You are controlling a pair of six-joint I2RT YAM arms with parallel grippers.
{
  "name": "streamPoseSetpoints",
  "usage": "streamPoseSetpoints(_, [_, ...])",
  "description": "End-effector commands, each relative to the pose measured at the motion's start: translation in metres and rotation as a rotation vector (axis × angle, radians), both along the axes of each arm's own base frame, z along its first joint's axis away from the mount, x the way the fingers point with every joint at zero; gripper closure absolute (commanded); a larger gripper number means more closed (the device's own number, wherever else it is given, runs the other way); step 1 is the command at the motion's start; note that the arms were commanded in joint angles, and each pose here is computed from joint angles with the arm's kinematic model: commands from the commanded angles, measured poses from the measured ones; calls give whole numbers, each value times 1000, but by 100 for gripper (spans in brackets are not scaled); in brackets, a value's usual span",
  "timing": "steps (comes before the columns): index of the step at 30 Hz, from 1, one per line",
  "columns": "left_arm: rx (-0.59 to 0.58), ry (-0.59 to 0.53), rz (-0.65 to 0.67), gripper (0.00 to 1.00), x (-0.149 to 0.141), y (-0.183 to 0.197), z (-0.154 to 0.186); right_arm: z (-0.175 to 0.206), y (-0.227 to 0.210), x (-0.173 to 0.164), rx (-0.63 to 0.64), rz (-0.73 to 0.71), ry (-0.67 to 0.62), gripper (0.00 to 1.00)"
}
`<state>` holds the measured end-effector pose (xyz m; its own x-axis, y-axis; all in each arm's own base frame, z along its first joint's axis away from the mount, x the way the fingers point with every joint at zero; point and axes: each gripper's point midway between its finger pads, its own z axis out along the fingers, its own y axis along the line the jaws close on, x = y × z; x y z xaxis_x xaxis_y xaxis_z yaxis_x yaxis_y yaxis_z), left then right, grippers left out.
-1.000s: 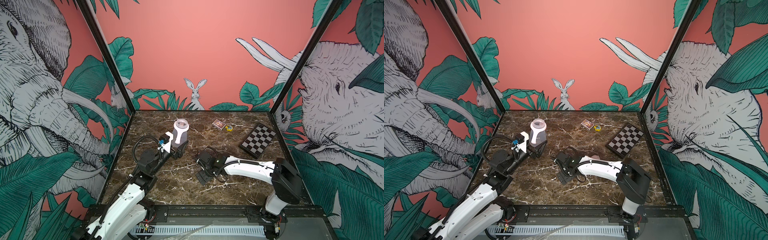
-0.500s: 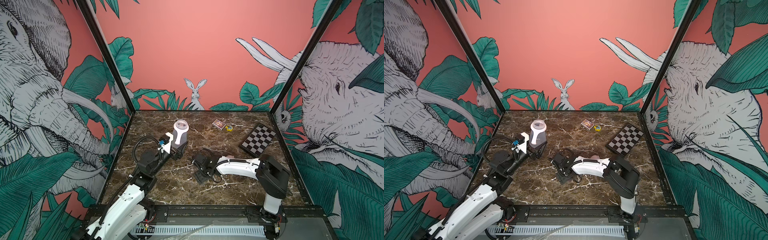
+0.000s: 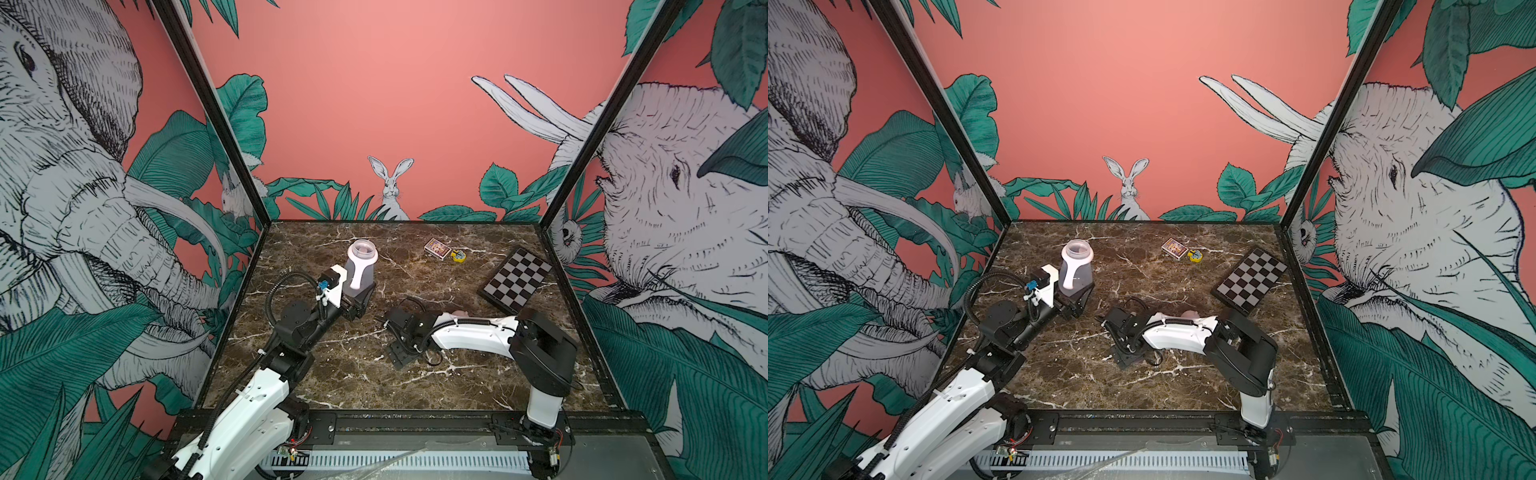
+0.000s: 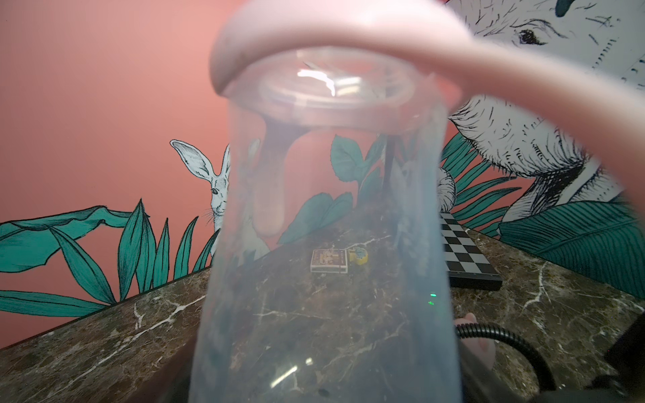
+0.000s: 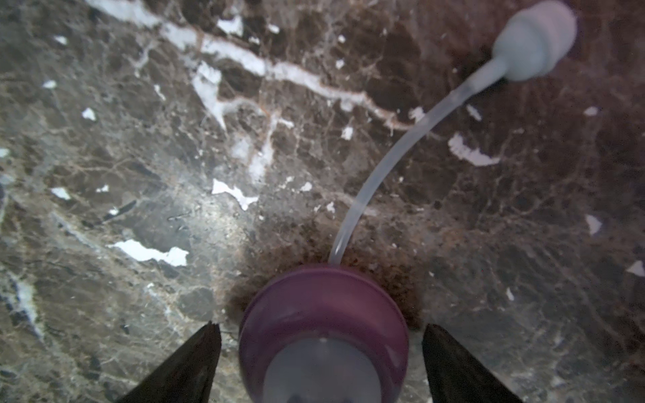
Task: Assemble the baby bottles
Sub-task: Pick up the nipple from the center of the board.
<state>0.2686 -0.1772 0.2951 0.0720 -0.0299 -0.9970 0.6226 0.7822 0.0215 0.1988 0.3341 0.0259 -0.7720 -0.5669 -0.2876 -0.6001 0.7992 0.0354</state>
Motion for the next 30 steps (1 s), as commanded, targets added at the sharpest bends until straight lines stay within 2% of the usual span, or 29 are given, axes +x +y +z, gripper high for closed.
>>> streamPoseSetpoints(1, [-23, -48, 9, 42, 1, 3, 16, -1, -4, 1, -33, -4, -11, 11])
streamPoseSetpoints(6, [-19, -50, 13, 42, 0, 3, 17, -10, -10, -2, -46, -24, 18, 14])
streamPoseSetpoints(11, [-24, -50, 11, 42, 0, 3, 18, -13, -9, -7, -11, -41, 43, 21])
streamPoseSetpoints(18, [-24, -44, 8, 42, 2, 2, 16, -15, -15, -7, -26, -61, 42, 32])
streamPoseSetpoints(22, [-28, -34, 1, 42, 4, 0, 12, 0, -23, 1, -34, -70, 10, 34])
streamPoseSetpoints(30, [-54, -14, -28, 42, 8, -7, 3, 52, -36, 15, 57, -72, 19, 38])
